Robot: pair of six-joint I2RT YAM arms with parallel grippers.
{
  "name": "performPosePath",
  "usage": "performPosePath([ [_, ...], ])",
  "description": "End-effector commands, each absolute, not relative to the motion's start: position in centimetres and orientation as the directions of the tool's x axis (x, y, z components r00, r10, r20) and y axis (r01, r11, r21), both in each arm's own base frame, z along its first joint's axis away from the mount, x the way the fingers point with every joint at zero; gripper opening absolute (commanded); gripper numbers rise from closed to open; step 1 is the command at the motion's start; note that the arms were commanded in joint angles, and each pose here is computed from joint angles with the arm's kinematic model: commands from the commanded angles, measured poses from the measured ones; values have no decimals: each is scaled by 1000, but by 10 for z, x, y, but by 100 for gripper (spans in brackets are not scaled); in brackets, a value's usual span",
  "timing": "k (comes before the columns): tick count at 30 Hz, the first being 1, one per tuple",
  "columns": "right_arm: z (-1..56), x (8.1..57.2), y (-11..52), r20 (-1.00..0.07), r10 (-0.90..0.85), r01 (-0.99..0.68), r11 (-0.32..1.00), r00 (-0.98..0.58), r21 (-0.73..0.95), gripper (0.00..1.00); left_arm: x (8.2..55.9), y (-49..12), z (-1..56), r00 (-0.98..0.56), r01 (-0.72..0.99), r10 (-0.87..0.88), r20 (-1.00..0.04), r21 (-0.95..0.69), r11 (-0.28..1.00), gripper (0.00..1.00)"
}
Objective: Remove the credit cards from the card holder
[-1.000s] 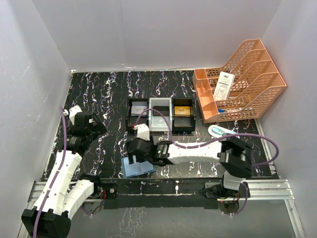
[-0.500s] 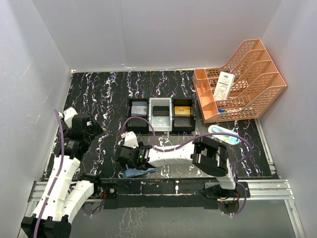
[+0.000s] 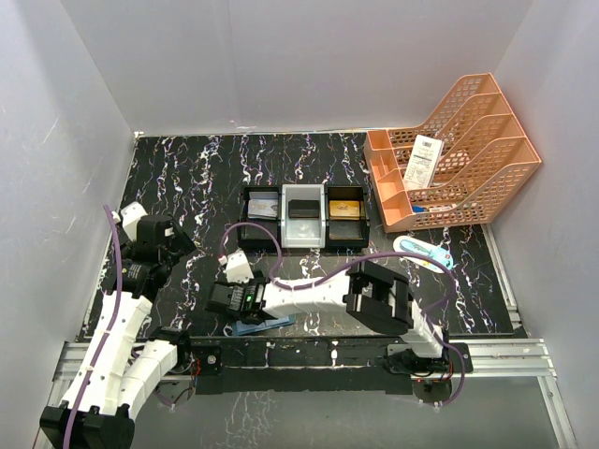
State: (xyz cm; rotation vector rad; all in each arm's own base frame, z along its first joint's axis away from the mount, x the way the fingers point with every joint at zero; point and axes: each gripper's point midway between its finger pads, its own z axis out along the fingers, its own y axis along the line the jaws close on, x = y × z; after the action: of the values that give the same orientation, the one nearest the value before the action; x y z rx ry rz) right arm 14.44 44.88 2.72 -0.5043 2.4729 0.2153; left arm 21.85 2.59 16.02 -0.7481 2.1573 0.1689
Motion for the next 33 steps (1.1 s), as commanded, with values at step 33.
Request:
performPosePath([
  [33,10,136,445,-485,-303,-416,898,-820,142,71,225,22,171,-472,-542,-452,-756,-155,826,99],
])
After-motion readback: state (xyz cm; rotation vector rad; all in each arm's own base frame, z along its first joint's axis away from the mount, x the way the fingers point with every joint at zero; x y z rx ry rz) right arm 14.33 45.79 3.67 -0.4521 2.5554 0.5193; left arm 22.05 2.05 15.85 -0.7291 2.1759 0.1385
